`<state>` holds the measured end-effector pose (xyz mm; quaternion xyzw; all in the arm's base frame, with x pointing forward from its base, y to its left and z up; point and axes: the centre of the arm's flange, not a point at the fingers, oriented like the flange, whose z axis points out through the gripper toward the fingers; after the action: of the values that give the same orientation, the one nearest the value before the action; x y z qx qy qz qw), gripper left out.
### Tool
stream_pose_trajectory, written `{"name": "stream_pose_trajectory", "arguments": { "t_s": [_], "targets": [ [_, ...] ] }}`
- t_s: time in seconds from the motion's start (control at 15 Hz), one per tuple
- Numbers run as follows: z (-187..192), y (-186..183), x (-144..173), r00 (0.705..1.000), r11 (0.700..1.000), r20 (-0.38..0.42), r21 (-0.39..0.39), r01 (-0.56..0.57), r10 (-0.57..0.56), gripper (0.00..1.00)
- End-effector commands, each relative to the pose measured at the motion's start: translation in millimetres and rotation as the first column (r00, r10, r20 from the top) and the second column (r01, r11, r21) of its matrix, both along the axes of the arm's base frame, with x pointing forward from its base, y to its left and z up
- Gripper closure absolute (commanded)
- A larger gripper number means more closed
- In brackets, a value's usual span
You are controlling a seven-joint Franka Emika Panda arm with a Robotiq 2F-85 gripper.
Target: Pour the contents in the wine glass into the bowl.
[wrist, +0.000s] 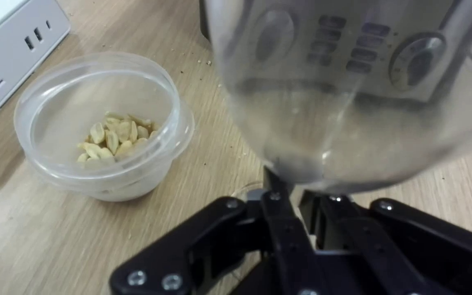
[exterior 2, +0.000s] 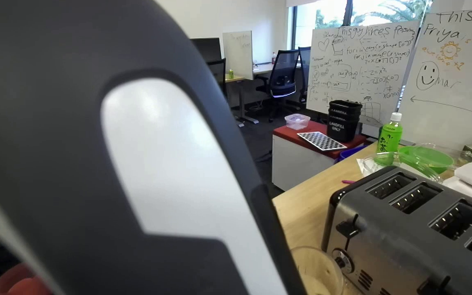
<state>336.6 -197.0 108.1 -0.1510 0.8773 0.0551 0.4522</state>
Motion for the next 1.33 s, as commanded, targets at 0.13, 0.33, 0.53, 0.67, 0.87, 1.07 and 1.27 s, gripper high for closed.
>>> {"name": "stream_pose_trajectory", "arguments": {
  "t_s": [0.13, 0.33, 0.53, 0.67, 0.87, 1.07, 1.27],
  "targets": [
    [3.0, -4.0, -2.5, 0.998, 1.000, -0.067, -0.028, -0.013, 0.011, 0.54],
    [7.6, -5.0, -12.7, 0.994, 0.998, -0.112, -0.064, -0.008, 0.001, 0.32],
    [15.7, -4.1, -28.1, 0.981, 0.992, -0.192, -0.126, 0.000, -0.024, 0.12],
    [20.6, -1.4, -41.9, 0.959, 0.986, -0.279, -0.167, 0.001, -0.049, 0.01],
    [35.1, 7.6, -64.5, 0.910, 0.969, -0.403, -0.247, -0.002, -0.101, 0.00],
    [19.7, -1.0, -57.6, 0.922, 0.976, -0.378, -0.218, 0.007, -0.091, 0.00],
    [17.9, -2.4, -58.0, 0.920, 0.976, -0.381, -0.218, 0.008, -0.093, 0.00]
  ]
}}
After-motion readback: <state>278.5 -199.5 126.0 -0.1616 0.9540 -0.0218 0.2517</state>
